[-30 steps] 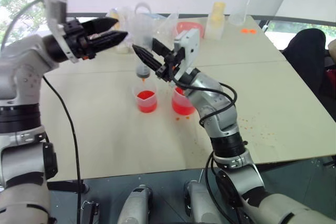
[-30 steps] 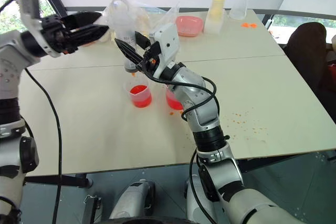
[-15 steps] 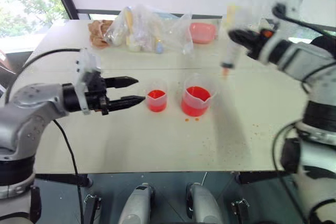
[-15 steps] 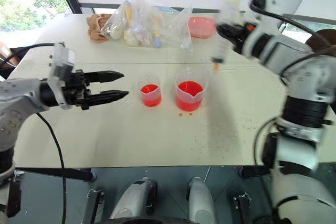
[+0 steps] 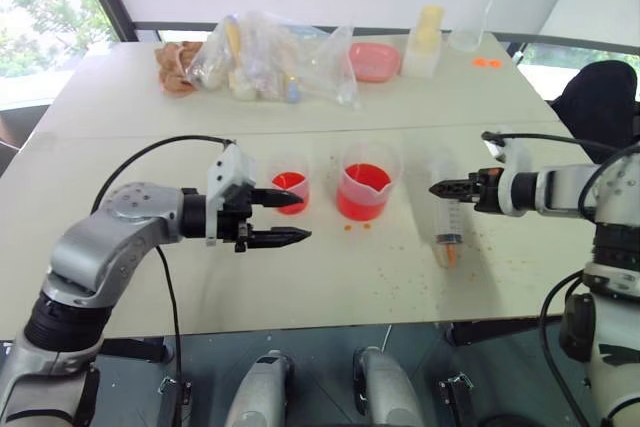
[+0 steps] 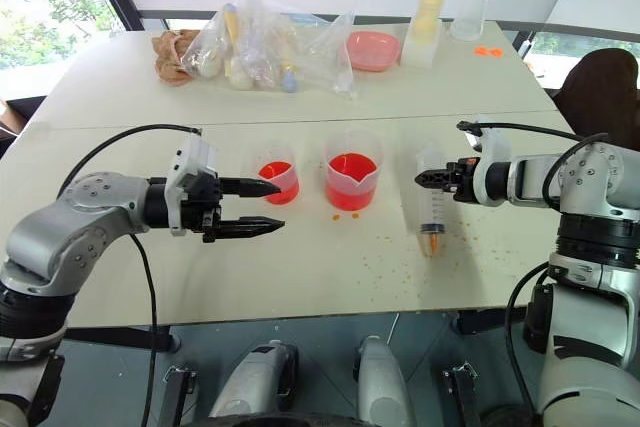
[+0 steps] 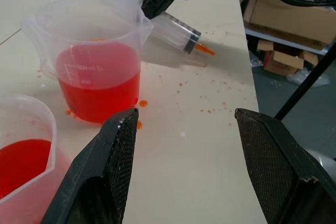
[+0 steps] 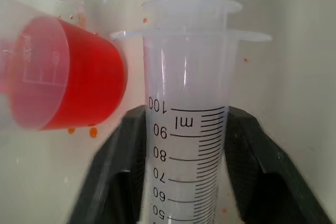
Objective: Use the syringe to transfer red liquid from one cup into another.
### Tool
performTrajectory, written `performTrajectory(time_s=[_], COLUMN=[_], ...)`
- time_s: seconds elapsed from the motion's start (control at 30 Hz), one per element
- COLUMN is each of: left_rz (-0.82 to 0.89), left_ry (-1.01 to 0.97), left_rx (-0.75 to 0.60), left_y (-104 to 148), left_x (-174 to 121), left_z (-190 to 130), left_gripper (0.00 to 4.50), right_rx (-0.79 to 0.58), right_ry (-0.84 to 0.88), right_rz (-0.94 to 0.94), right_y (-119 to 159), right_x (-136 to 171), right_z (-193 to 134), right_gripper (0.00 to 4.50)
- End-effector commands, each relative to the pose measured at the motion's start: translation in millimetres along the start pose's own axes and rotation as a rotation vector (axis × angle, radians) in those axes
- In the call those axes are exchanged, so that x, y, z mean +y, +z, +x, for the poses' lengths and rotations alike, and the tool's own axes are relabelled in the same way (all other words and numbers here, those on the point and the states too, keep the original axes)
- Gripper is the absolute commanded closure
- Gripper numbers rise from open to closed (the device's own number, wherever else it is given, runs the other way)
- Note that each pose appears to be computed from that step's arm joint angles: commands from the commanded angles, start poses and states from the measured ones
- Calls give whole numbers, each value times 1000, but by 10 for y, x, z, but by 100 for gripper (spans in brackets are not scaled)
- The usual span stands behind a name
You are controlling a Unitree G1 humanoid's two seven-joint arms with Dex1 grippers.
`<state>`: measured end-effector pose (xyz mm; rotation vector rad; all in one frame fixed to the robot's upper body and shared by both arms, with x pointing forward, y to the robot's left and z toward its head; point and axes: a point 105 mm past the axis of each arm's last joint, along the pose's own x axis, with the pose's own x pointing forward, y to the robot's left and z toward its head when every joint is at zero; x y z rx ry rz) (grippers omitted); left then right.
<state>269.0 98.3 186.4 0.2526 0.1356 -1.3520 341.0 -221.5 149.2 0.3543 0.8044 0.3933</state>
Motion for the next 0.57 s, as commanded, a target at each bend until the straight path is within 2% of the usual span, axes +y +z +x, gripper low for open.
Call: performTrajectory(time_s=[0.03, 0.2, 0.3, 0.37, 0.43, 0.5, 0.57], left_rz=[51, 48, 34, -22, -63, -86, -102], left_ry=[-1, 10, 44, 174, 267, 370, 474], left_rx=[-3, -26, -55, -146, -196, -200, -188], left_y=[56, 132, 191, 335, 388, 350, 280], left_x=[10, 41, 93, 267, 365, 432, 477], left_z=[9, -23, -72, -297, -487, -702, -903], left_gripper=[145, 145, 145, 145, 145, 145, 145], right_rx=[-27, -36, -79, -202, -290, -445, -533], right_ry=[-35, -41, -57, 30, 137, 224, 282], right_rz=[-2, -16, -95, -270, -338, -396, -420], right_y=[31, 27, 77, 238, 326, 417, 334], right_x=[-60, -69, -83, 34, 174, 260, 241], right_z=[-24, -6, -47, -354, -609, -936, -1189], right_gripper=[18, 8, 8, 8, 8, 8, 8])
